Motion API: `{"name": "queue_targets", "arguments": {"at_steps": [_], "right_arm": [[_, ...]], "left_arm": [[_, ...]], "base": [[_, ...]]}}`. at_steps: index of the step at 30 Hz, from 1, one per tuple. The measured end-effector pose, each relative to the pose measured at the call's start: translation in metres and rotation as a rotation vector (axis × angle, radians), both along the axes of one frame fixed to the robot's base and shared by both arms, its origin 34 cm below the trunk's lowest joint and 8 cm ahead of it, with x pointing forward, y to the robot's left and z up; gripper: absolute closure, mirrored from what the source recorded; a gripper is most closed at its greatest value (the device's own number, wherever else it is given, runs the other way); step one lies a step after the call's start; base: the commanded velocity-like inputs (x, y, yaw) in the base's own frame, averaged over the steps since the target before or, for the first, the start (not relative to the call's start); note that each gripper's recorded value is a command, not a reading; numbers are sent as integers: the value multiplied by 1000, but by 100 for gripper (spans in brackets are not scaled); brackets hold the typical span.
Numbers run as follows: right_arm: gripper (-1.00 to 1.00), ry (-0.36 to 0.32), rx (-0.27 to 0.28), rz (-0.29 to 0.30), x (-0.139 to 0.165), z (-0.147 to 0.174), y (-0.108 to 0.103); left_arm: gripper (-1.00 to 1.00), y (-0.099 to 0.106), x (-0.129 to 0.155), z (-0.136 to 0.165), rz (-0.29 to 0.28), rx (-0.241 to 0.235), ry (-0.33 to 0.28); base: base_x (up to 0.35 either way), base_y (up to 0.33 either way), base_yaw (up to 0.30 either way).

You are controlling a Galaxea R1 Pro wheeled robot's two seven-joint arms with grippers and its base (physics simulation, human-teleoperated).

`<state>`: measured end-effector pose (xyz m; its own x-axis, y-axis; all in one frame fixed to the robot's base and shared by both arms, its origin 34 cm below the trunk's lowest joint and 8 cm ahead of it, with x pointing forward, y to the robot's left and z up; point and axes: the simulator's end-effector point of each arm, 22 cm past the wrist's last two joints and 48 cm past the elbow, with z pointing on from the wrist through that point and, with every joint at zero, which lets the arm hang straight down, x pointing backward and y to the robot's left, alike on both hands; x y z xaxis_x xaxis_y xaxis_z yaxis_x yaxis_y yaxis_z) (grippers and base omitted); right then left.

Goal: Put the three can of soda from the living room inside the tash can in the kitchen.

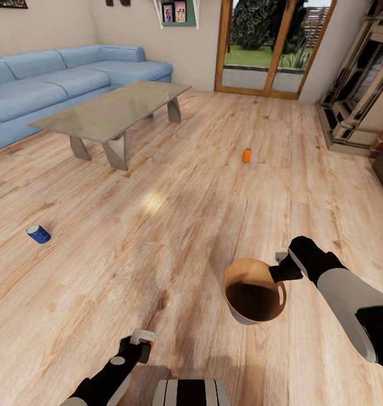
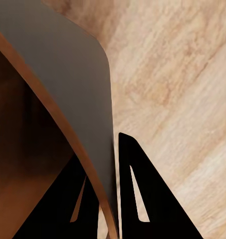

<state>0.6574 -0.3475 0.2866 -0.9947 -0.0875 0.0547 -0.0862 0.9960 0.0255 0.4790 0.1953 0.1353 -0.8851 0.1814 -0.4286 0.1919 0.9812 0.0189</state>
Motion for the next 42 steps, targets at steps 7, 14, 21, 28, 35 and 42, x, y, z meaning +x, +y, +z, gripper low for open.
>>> {"name": "queue_targets", "arguments": {"at_steps": [7,14,21,28,35,42], "right_arm": [[100,-16,9,0,6,16,5],[100,-16,10,3,10,32,7],[100,-14,21,8,14,46,15],[100,-10,38,11,17,60,25],[100,4,41,22,14,70,32],[100,17,46,38,10,79,43]], "left_arm": [[100,1,2,11,1,6,12],[100,2,5,26,-1,7,18],[100,-8,8,42,-21,-39,30],[100,15,57,82,15,-66,-16],[100,72,168,191,106,-76,-226],[100,75,202,267,66,-164,-245]], "base": [[0,0,0],[0,0,0],[0,0,0],[0,0,0],[0,0,0],[0,0,0]]}}
